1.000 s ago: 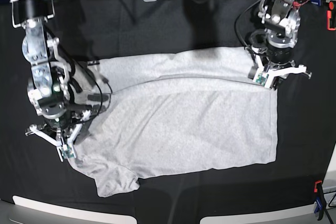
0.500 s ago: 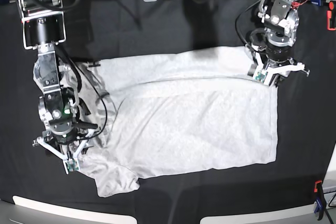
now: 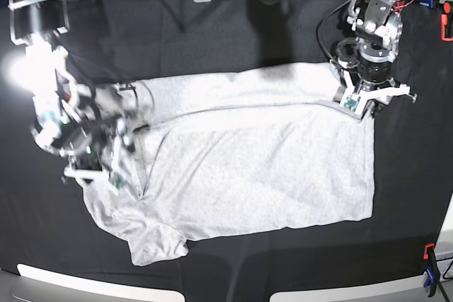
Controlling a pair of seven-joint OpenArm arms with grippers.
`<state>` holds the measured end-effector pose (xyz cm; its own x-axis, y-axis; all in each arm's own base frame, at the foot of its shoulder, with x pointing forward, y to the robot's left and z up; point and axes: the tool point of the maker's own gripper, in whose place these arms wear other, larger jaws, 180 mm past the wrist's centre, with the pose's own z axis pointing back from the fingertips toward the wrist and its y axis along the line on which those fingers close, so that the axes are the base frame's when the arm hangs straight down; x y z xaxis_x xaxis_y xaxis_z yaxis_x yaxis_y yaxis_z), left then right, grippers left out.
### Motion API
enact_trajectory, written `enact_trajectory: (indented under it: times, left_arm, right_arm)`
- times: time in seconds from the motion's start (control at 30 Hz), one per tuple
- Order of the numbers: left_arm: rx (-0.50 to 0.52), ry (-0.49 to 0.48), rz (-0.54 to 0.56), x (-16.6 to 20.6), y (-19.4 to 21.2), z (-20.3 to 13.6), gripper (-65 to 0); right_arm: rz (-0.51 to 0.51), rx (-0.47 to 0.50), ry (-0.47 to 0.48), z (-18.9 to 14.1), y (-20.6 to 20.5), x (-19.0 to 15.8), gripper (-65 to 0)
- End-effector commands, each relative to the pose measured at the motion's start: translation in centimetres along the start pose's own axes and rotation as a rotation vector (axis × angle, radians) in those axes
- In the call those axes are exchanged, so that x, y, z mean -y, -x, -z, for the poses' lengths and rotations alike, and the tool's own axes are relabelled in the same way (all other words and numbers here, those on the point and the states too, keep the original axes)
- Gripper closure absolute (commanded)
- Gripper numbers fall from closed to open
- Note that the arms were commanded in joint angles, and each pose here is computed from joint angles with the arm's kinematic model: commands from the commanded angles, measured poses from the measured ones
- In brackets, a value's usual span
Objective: Layout the t-shirt on the table in an organized manner, then fold the t-shirt properly
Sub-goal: 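Grasp the sleeve fabric with the right gripper and pull it inward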
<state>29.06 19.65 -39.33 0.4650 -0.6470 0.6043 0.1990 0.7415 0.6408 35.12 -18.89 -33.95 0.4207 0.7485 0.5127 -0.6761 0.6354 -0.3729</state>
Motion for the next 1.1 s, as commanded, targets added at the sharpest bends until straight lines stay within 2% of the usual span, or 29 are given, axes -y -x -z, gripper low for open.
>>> enact_trajectory:
  times: [0.0, 0.1, 0.33, 0.47, 0.7, 0.87, 1.07]
  left_arm:
    - [0.047, -0.051, 0.003, -1.6, -1.2, 0.2, -22.9]
    - [0.017, -0.053, 0.003, -1.8, -0.9, 0.4, -30.0]
    - [-0.097, -0.046, 0.028, -3.2, -0.7, 1.9, -30.7]
    - [-0.119, -0.053, 0.027, -4.2, -1.4, 2.6, -30.7]
    - [-0.155, -0.044, -0.021, -4.5, -1.5, 3.0, -30.7]
    - [-0.175, -0.042, -0.021, -4.4, -1.1, 2.9, -30.7]
    - [-0.183, -0.042, -0.022, -4.4, -1.0, 2.9, -30.7]
  right_arm:
    - [-0.04, 0.043, 0.001, -1.1, -1.0, 0.3, -34.2]
    - [-0.082, 0.033, -0.024, -2.1, -0.1, -0.8, -34.2]
    - [-0.089, 0.013, -0.044, -1.9, 0.7, -1.7, -34.2]
    - [-0.128, 0.005, -0.091, -1.4, 0.7, -3.3, -34.2]
    - [-0.324, -0.023, -0.147, 0.4, -0.1, -7.5, -34.2]
    - [-0.425, -0.057, -0.055, 2.0, -1.4, -6.7, -34.2]
    - [-0.486, -0.145, -0.047, 4.2, -0.8, -4.4, -34.2]
